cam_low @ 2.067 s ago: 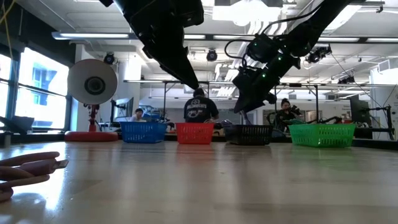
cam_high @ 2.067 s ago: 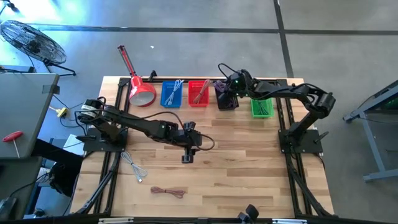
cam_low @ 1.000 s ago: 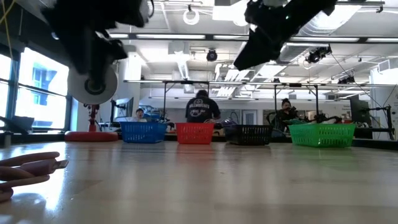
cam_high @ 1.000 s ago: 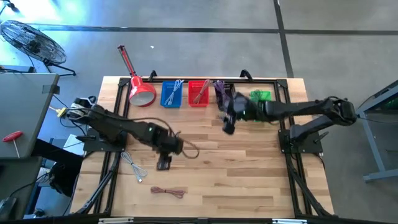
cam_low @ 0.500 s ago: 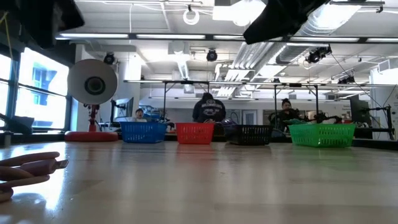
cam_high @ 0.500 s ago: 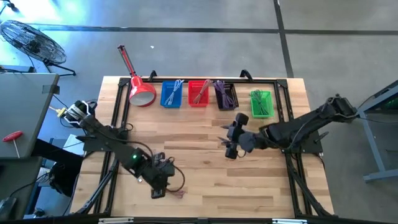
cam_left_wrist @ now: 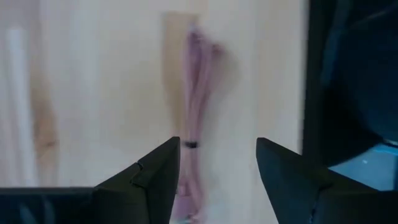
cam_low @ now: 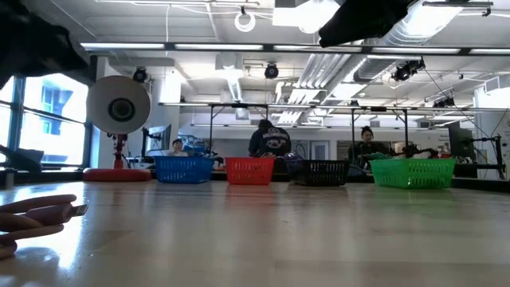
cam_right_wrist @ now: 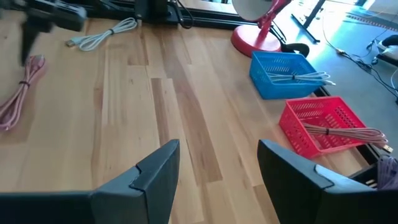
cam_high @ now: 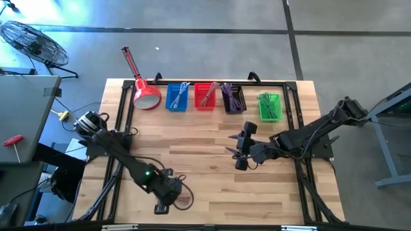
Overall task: Pick & Place USB Port
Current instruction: Put the pink charger cable into the red bin
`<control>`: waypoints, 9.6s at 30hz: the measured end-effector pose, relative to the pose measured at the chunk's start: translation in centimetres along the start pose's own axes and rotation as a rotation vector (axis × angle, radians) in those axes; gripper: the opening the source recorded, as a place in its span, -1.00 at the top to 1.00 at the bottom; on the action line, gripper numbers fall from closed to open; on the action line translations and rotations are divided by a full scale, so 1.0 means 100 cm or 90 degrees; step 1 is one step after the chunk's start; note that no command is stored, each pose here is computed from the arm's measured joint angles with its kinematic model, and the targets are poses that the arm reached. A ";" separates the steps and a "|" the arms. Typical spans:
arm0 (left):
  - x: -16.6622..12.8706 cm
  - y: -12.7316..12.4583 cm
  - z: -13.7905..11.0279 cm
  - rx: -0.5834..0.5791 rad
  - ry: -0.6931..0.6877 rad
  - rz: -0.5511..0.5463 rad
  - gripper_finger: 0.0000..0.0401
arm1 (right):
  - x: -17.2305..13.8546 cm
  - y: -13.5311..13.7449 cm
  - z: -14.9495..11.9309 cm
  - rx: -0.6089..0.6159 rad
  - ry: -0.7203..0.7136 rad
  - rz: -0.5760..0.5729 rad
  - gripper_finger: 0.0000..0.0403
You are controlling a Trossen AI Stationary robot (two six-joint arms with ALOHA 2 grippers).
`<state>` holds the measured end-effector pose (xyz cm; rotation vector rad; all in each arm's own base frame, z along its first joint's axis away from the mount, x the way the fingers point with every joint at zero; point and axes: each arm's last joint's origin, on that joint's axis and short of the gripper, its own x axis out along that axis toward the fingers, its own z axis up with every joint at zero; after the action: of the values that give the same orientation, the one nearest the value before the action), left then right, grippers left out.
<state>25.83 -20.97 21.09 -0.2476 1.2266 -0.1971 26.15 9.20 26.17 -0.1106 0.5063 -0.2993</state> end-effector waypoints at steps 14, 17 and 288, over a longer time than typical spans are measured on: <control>0.018 0.008 -0.004 -0.097 0.061 0.043 -0.02 | -0.001 0.001 -0.001 -0.007 0.004 0.012 -0.04; 0.025 0.007 -0.003 -0.115 0.079 0.021 -0.02 | -0.001 0.002 -0.001 -0.008 0.005 0.014 -0.04; -0.013 0.088 0.027 0.062 -0.354 0.548 -0.08 | 0.215 -0.264 -0.007 0.220 0.200 0.075 0.85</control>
<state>28.13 -11.99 20.60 0.3072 0.6797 0.5301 37.01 -22.54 20.35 0.3052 0.7606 -0.2866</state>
